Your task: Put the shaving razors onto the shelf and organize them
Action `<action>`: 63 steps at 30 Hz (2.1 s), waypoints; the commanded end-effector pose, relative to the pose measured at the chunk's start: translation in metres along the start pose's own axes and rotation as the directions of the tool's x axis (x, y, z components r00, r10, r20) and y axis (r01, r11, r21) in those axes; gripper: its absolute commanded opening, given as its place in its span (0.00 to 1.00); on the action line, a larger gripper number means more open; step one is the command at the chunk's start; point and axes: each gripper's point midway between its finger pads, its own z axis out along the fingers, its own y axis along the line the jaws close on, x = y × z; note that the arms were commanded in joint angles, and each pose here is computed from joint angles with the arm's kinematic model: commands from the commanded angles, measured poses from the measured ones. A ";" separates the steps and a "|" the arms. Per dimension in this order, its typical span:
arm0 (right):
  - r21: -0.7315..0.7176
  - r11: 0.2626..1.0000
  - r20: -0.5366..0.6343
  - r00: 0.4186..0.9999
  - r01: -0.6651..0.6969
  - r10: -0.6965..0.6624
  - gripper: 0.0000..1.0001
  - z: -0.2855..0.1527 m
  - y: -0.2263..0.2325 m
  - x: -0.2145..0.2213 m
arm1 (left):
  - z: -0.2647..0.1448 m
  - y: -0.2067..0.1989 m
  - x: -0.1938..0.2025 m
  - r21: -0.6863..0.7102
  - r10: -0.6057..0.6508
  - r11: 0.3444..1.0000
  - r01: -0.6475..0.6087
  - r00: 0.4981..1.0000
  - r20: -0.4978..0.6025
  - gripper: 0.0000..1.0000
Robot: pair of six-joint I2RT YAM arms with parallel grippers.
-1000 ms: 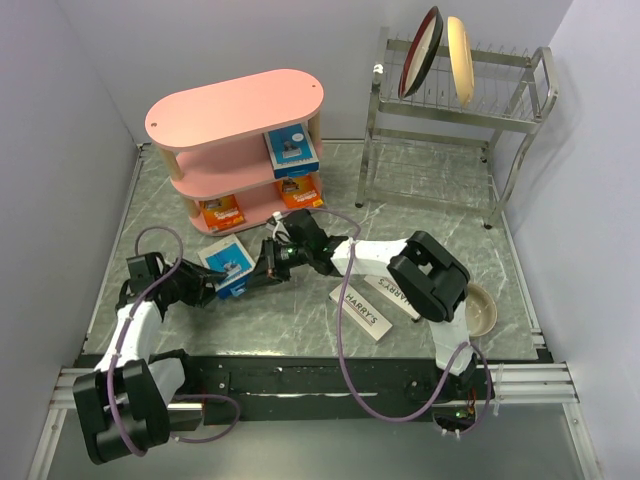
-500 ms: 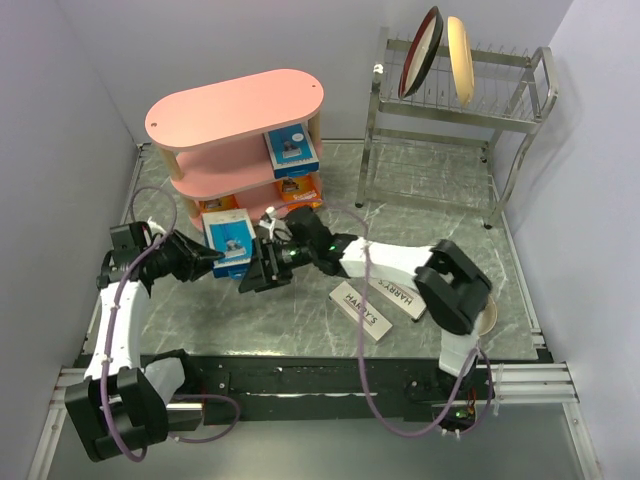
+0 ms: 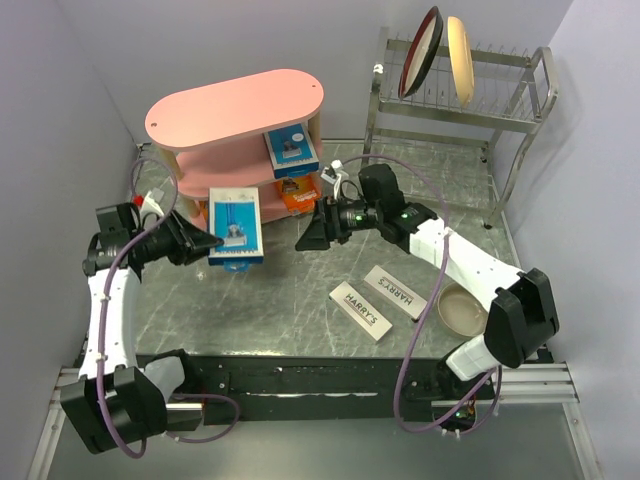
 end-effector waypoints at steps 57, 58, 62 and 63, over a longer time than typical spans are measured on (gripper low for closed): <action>0.104 0.993 0.152 0.988 -0.052 0.036 0.87 -0.050 -0.036 -0.012 | 0.005 0.019 -0.139 0.006 -0.198 0.979 0.202 0.951 0.238 0.99; 0.103 0.993 0.153 0.988 -0.056 0.040 0.87 -0.049 -0.037 -0.011 | 0.004 0.019 -0.138 0.007 -0.197 0.980 0.201 0.951 0.238 0.99; 0.101 0.993 0.151 0.988 -0.058 0.042 0.87 -0.049 -0.036 -0.010 | 0.006 0.021 -0.131 0.016 -0.207 0.978 0.209 0.953 0.222 0.96; 0.099 0.993 0.151 0.988 -0.059 0.044 0.87 -0.049 -0.036 -0.009 | 0.005 0.020 -0.131 0.013 -0.205 0.978 0.208 0.953 0.223 0.94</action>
